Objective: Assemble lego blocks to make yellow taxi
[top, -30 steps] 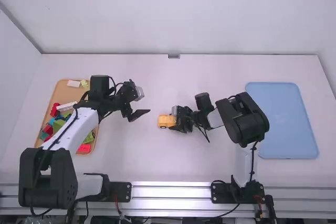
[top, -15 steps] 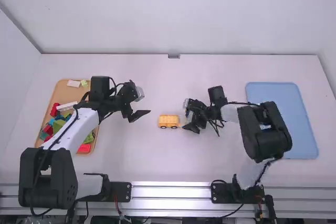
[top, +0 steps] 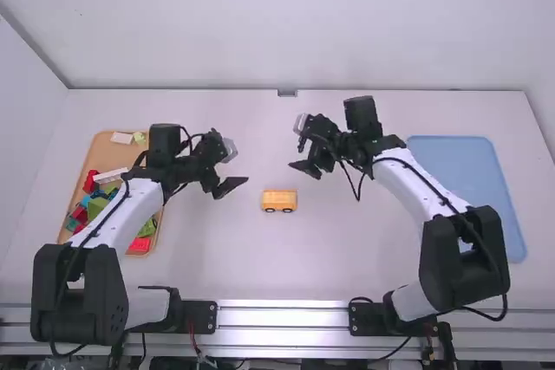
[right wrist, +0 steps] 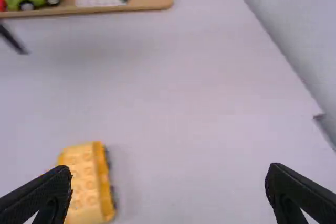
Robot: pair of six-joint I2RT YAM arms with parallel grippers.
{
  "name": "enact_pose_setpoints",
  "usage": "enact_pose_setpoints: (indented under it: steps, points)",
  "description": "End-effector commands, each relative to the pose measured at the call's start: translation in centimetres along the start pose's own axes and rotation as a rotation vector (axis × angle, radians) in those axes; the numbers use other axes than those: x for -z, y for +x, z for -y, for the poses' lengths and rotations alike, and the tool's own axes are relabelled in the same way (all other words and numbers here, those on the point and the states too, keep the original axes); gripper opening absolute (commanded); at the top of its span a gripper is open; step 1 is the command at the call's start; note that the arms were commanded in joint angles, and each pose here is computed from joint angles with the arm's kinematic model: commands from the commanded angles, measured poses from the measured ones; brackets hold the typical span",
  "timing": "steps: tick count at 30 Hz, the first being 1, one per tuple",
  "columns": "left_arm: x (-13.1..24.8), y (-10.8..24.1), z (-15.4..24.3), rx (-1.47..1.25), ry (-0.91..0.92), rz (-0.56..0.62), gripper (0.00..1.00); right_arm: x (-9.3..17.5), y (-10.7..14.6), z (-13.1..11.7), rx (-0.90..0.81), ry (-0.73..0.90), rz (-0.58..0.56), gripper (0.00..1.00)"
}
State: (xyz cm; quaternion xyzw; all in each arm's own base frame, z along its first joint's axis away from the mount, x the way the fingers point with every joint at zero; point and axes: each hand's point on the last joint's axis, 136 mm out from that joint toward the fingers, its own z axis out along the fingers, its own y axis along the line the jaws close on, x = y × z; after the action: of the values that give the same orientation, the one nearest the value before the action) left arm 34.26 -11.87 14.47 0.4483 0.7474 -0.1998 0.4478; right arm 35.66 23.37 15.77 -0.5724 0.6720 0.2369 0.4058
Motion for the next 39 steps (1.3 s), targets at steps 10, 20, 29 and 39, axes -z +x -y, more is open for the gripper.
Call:
enact_pose_setpoints:
  steps: [10,20,29,39]
  points:
    - [6.1,0.8,-6.5,0.61,-0.566,-0.074,0.99,-0.9,-7.1,-1.7,0.066,-0.039,0.061,0.99]
    - [16.8,2.3,-7.3,1.043,-1.128,0.081,0.99,0.5,-11.2,-3.5,0.049,-0.18,0.227,0.99]
    - [19.6,0.7,-5.5,0.943,-1.145,0.106,0.99,0.8,-12.7,-5.2,0.106,-0.257,0.295,0.99]
    - [23.1,2.5,-6.0,1.08,-1.294,0.167,0.99,-0.9,-12.5,-5.4,0.137,-0.188,0.217,0.99]
